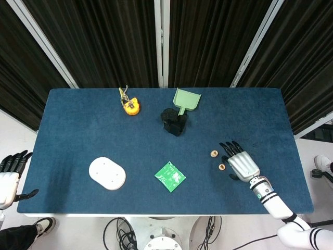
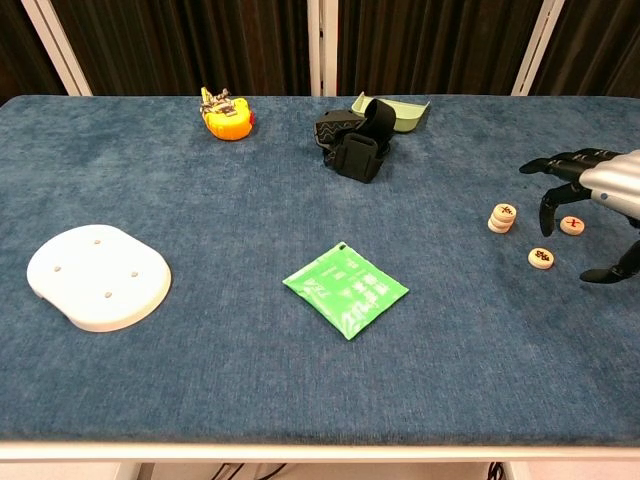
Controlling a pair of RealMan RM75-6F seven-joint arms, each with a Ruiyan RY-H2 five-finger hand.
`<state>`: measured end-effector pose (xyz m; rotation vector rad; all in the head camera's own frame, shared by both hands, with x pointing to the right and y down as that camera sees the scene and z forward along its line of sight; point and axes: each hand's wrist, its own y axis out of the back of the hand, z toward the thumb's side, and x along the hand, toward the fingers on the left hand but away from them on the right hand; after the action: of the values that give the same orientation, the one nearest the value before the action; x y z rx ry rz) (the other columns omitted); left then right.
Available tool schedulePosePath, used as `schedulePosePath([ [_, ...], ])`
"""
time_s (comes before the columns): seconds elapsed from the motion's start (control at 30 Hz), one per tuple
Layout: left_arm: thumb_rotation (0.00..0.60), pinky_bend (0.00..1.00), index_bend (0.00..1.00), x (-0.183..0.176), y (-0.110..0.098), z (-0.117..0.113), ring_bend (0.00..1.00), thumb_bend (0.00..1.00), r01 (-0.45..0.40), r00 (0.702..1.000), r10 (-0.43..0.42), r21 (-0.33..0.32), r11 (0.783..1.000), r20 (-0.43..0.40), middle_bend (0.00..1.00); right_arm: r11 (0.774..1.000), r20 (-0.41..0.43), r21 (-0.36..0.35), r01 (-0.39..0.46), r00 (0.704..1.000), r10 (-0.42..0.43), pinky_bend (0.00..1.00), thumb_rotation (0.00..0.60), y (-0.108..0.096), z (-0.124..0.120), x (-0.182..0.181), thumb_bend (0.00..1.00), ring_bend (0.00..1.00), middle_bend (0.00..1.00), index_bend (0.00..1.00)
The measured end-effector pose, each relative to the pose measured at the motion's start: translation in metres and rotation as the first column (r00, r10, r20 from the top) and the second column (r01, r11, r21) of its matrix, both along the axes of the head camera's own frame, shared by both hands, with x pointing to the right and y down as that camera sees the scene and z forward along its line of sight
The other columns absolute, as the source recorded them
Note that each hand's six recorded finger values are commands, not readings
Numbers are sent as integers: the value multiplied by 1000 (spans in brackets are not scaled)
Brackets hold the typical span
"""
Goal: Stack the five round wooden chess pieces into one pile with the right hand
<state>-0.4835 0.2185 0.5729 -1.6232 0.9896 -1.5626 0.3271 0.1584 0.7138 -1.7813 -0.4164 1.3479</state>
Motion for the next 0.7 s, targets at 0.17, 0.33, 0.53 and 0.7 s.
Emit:
schedulePosePath([
  [0.17,600,0,0,-1,0,0,0,70,2,1000,-2,0,1000,-2,0,1000,-3,-15,0,1000,0,0,600,1,8,-4,262,0,8,426],
  [0.33,600,0,0,-1,0,0,0,70,4,1000,-4,0,1000,-2,0,1000,-10,-26,7,1000,-8,0,600,2,14,-7,323,0,6,427],
  [0.53,600,0,0,-1,0,0,0,70,2,1000,-2,-2,1000,-1,0,1000,-12,-26,7,1000,-7,0,600,2,15,-7,327,0,6,427],
  [0.7,600,0,0,-1,0,0,0,71,2,1000,-2,-2,1000,-1,0,1000,-15,-30,11,1000,-11,0,600,4,16,-7,324,0,6,427],
])
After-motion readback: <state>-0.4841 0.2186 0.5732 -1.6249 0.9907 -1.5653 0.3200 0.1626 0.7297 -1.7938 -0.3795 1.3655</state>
